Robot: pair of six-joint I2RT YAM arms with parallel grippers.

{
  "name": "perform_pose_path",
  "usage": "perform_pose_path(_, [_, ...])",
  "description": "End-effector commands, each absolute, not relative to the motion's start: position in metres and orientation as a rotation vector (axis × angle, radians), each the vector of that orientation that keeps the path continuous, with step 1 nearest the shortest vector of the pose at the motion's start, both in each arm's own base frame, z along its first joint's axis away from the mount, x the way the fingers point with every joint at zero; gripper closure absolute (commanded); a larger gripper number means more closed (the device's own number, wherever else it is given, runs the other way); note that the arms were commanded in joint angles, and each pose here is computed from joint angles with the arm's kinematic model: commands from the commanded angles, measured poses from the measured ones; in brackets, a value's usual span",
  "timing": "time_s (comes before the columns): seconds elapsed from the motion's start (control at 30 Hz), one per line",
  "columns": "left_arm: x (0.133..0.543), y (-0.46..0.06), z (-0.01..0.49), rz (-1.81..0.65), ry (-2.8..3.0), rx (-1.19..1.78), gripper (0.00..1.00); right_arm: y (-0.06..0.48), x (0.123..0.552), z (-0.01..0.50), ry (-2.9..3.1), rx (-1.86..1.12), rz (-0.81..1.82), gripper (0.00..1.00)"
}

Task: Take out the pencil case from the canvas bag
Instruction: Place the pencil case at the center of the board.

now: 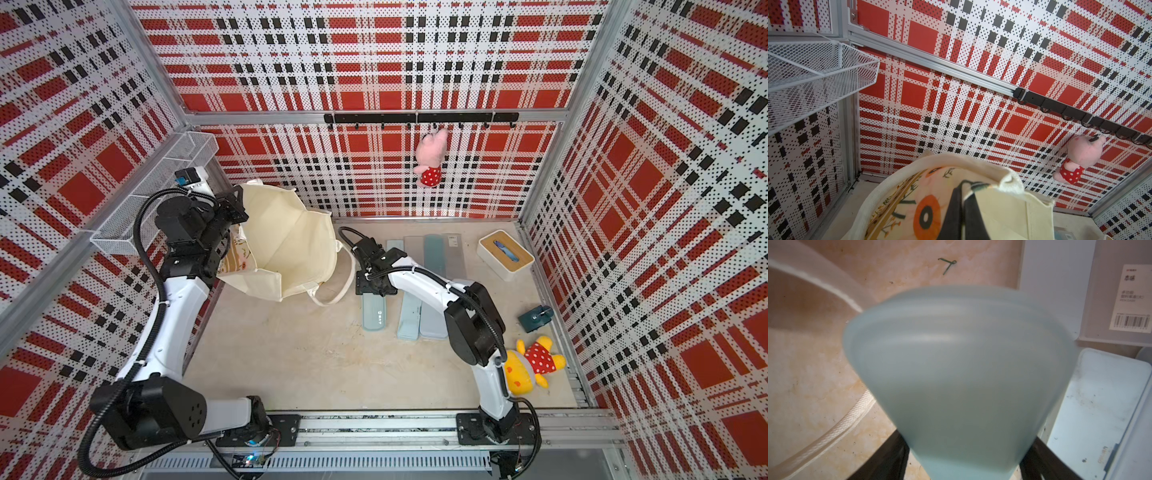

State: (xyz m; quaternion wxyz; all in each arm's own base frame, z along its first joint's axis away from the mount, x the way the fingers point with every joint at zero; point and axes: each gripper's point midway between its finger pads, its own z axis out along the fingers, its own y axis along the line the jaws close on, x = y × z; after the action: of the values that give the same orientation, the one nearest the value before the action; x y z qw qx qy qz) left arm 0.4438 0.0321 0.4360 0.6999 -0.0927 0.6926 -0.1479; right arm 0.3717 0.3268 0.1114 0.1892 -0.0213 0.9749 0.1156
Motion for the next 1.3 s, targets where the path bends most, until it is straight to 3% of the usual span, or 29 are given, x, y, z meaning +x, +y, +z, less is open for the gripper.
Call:
perform_pose_path(0.0, [0.426, 0.033, 0.477, -0.319, 1.407, -0.171, 1.0, 0.316, 0.369, 0.093, 2.804, 0.014, 0.294, 0.66])
perform_pose_path(0.43, [0.428, 0.032, 0.472, -0.339, 1.414, -0.169, 1.0, 0.292, 0.363, 0.057, 2.872, 0.088, 0.183, 0.53])
perform_pose_path(0.77, [0.428, 0.029, 0.472, -0.352, 1.413, -0.163, 1.0, 0.283, 0.366, 0.059, 2.855, 0.105, 0.128, 0.29])
perform_pose_path(1.0, [0.427, 0.028, 0.47, -0.357, 1.416, -0.16, 1.0, 0.279, 0.367, 0.064, 2.843, 0.116, 0.106, 0.05])
perform_pose_path(1.27, [0.427, 0.028, 0.47, -0.358, 1.416, -0.158, 1.0, 0.281, 0.371, 0.072, 2.817, 0.114, 0.116, 0.1])
